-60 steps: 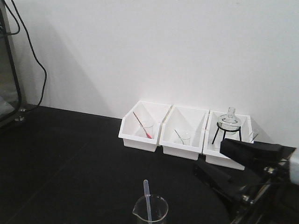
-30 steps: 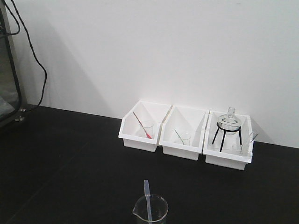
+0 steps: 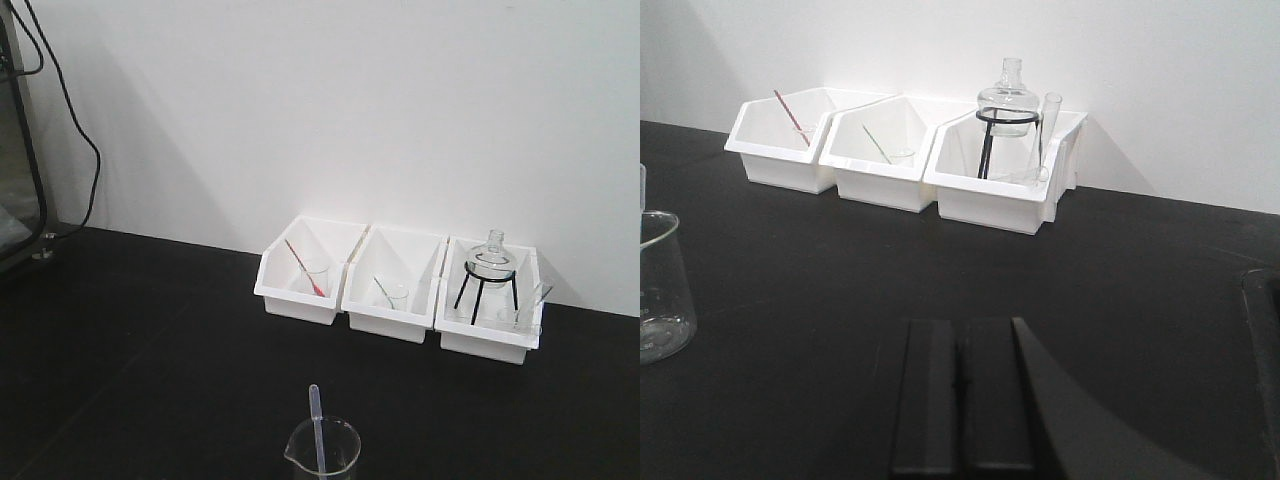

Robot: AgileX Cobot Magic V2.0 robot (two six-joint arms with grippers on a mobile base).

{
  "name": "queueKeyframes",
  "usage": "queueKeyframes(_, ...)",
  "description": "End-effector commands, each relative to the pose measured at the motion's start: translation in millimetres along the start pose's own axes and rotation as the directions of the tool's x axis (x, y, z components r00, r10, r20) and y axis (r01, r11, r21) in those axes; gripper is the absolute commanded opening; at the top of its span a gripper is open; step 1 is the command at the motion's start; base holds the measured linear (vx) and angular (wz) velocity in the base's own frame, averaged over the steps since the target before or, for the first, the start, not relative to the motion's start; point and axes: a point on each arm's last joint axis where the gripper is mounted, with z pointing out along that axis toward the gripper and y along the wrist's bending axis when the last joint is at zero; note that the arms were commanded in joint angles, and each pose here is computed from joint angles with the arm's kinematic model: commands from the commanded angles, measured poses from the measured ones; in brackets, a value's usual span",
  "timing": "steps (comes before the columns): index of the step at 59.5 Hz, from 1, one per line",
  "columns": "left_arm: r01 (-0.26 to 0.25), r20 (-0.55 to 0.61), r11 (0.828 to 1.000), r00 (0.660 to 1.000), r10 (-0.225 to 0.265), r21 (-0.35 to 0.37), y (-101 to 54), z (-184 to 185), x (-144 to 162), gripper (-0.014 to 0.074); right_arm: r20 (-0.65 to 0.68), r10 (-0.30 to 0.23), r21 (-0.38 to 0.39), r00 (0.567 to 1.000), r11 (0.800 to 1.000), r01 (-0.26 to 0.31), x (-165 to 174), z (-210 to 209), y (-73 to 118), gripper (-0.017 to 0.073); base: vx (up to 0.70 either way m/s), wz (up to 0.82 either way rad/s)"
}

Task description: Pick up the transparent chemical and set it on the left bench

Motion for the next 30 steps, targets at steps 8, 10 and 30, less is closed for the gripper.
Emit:
queueKeyframes(8,0.009,0.081,1.000,0.997,-0.009,-0.002,0.1,-1.3,-2.8,-0.0003,0.098,-0.013,0.003,0.995,1.000,0.012,-8.9,-1.1,0.0,-0.0007,0.00,0.00)
queueKeyframes(10,0.009,0.081,1.000,0.997,-0.009,-0.002,0.1,-1.3,-2.8,-0.0003,0.098,-0.013,0.003,0.995,1.000,0.012,-8.9,-1.1,0.0,-0.0007,0.00,0.00)
queueKeyframes(30,0.009,0.081,1.000,0.997,-0.009,-0.002,0.1,-1.3,-2.8,-0.0003,0.098,-0.013,0.003,0.995,1.000,0.012,-8.9,-1.1,0.0,-0.0007,0.00,0.00)
